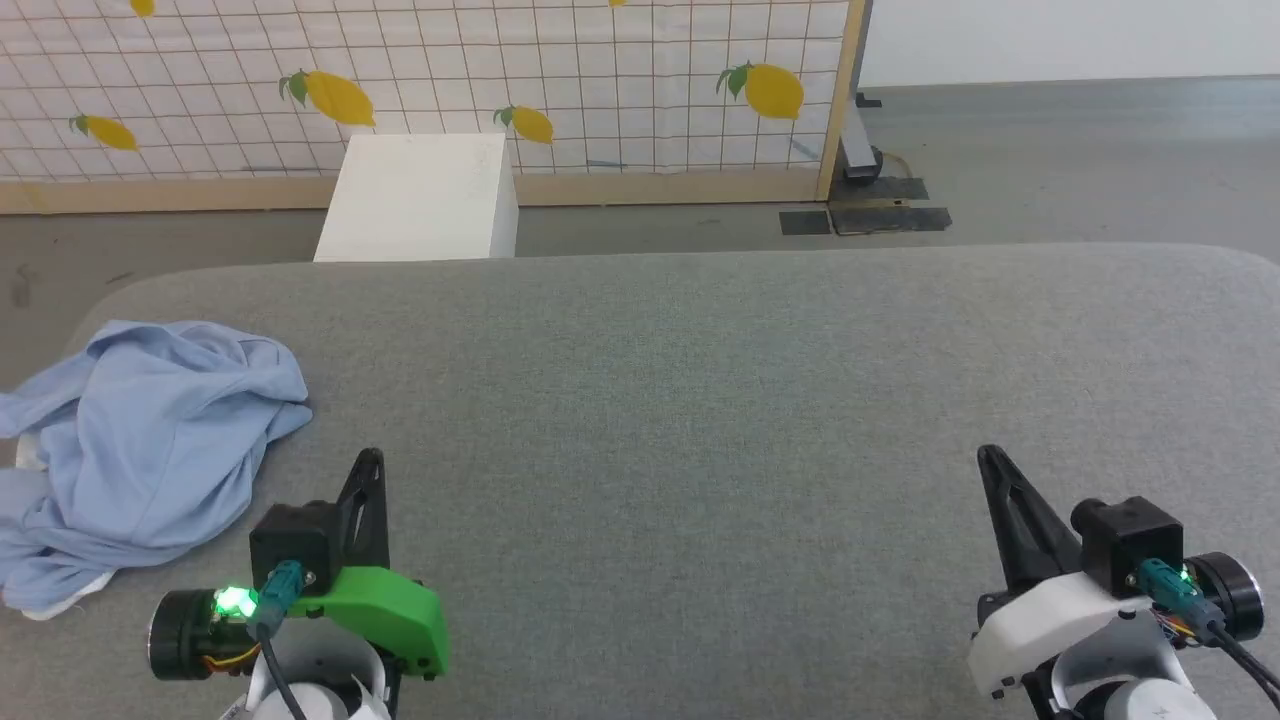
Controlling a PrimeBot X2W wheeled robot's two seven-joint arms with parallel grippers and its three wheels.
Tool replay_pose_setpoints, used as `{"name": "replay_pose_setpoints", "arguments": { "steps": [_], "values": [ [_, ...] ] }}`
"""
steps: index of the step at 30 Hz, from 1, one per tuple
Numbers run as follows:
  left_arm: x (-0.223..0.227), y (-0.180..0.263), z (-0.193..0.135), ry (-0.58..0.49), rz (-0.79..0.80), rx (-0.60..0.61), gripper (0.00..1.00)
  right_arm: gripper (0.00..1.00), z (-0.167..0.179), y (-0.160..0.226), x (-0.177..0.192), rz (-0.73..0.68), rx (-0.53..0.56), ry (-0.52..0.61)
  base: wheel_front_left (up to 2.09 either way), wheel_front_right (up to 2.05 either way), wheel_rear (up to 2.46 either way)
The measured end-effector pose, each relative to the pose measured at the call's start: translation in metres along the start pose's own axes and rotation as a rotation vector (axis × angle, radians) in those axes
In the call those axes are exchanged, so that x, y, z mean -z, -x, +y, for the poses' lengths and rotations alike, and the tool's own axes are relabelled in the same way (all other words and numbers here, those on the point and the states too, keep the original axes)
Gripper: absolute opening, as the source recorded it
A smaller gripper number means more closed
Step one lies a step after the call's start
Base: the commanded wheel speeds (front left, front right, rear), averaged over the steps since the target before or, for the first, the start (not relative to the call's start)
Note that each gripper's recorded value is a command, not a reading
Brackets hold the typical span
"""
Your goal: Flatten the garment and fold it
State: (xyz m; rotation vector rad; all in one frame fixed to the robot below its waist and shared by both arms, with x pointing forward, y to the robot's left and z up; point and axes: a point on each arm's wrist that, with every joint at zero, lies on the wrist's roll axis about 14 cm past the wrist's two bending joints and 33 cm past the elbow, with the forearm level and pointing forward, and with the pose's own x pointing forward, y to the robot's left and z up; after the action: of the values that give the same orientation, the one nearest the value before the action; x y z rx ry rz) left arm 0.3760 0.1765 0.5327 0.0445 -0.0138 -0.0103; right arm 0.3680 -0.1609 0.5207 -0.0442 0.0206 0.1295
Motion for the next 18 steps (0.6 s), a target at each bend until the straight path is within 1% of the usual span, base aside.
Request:
{"name": "replay_pose_setpoints", "arguments": {
  "steps": [18],
  "values": [
    [0.0, 0.0, 0.0, 0.0, 0.0, 0.0, 0.0, 0.0, 0.0, 0.0, 0.0, 0.0, 0.0, 0.0, 0.0, 0.0, 0.0]
  ]
}}
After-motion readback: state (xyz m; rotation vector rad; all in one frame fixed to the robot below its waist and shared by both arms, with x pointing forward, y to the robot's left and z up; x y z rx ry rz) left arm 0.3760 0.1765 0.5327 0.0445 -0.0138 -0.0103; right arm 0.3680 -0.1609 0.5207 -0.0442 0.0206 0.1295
